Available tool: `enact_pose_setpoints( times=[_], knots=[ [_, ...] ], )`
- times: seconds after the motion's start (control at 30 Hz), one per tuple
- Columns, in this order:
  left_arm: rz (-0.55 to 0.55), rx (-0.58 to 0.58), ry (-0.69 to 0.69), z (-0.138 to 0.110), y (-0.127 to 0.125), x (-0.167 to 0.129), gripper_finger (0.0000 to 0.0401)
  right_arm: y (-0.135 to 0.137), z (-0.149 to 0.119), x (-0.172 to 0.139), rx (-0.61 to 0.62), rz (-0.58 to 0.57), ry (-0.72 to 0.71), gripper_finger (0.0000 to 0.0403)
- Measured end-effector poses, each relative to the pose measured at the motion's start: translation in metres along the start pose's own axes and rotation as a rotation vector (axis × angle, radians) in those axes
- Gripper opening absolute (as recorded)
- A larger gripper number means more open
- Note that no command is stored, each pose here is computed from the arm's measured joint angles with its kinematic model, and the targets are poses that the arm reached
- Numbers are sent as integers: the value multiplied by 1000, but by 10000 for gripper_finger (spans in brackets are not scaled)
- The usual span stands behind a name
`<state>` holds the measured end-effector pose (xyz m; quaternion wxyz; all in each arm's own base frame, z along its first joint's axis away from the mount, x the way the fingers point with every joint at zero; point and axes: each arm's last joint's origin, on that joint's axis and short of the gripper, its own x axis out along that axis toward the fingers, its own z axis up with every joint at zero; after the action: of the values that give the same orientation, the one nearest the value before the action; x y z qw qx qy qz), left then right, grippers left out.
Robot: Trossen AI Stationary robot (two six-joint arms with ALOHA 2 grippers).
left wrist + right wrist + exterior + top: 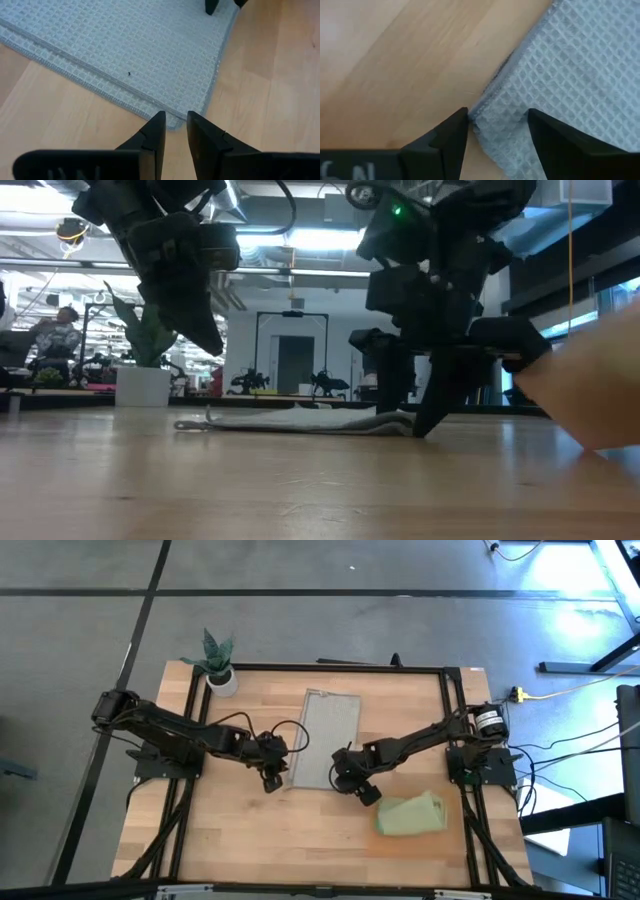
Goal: Roll microfiber towels into tight, uniform cylinder then place into a basket
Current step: Roll the gray microfiber towel
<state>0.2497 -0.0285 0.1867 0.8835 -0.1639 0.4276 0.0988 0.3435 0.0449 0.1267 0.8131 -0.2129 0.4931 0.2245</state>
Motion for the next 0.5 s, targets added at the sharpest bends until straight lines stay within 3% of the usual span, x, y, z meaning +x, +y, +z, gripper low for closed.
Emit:
enact_pose_setpoints(
  times=[0.17,0.5],
  knots=[
    [-10,99,25,-5,-5,1,71,0,0,0,-1,-8,5,181],
    [-10,113,31,-6,-6,1,71,-2,2,-1,34,-25,-1,93]
  ],
)
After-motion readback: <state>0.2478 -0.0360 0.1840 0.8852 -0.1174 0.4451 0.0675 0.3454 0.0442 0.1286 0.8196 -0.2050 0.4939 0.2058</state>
